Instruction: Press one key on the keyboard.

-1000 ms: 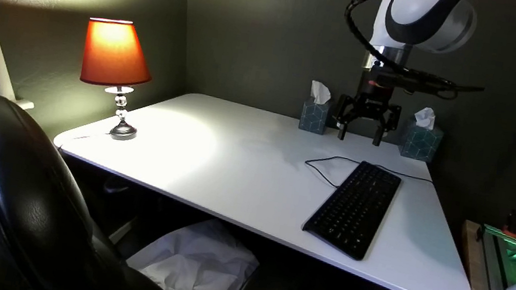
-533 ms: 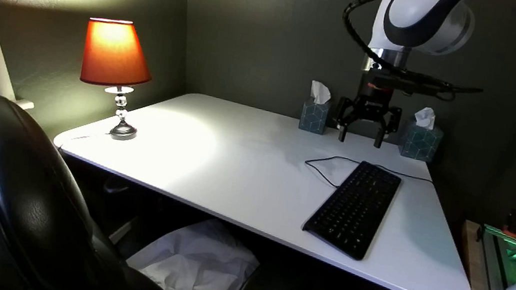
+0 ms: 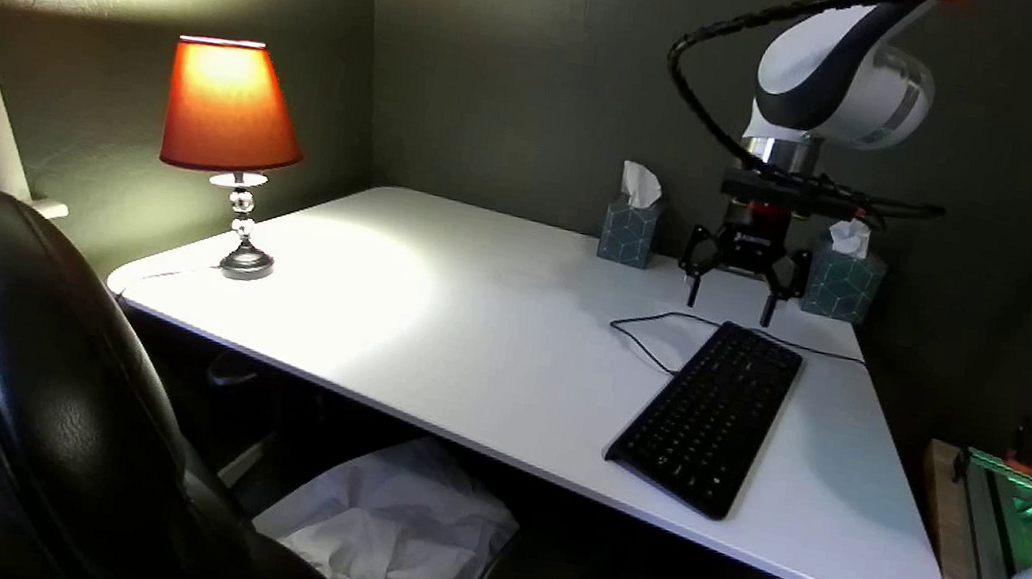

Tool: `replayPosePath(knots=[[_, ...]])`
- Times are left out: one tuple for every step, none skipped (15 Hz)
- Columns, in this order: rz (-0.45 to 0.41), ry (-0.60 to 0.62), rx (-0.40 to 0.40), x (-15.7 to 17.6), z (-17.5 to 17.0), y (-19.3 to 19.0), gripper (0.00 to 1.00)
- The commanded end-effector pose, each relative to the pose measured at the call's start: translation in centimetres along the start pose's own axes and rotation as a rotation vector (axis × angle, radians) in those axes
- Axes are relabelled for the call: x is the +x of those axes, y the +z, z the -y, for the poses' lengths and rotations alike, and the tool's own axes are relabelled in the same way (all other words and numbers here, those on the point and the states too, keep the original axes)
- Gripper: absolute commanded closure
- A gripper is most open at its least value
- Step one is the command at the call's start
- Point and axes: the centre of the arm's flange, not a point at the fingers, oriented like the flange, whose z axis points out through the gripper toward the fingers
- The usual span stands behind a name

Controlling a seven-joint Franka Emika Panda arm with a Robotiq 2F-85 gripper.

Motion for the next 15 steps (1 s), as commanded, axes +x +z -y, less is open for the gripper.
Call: replayPosePath(knots=[[0.007, 0.144, 0.057, 2.2, -0.8, 1.0, 0.00], [0.011, 0.181, 0.067, 3.0, -1.2, 1.2, 0.00], [0.012, 0.217, 0.079, 3.6, -1.6, 1.2, 0.00], [0.014, 0.255, 0.087, 4.4, -2.0, 1.3, 0.00], [0.012, 0.282, 0.084, 5.1, -2.4, 1.4, 0.00], [-0.003, 0.302, 0.079, 5.7, -2.8, 1.5, 0.00], [-0.019, 0.313, 0.060, 6.3, -3.2, 1.6, 0.00], [-0.062, 0.307, 0.039, 6.9, -3.4, 1.8, 0.00], [-0.091, 0.309, 0.010, 7.3, -3.6, 1.9, 0.00], [-0.134, 0.309, -0.004, 7.7, -3.7, 2.2, 0.00], [-0.159, 0.301, -0.020, 7.9, -3.9, 2.3, 0.00], [-0.194, 0.287, -0.034, 8.1, -3.9, 2.6, 0.00], [-0.209, 0.255, -0.050, 8.3, -4.0, 2.9, 0.00], [-0.217, 0.239, -0.062, 8.4, -4.0, 3.2, 0.00], [-0.220, 0.228, -0.075, 8.5, -4.2, 3.5, 0.00]])
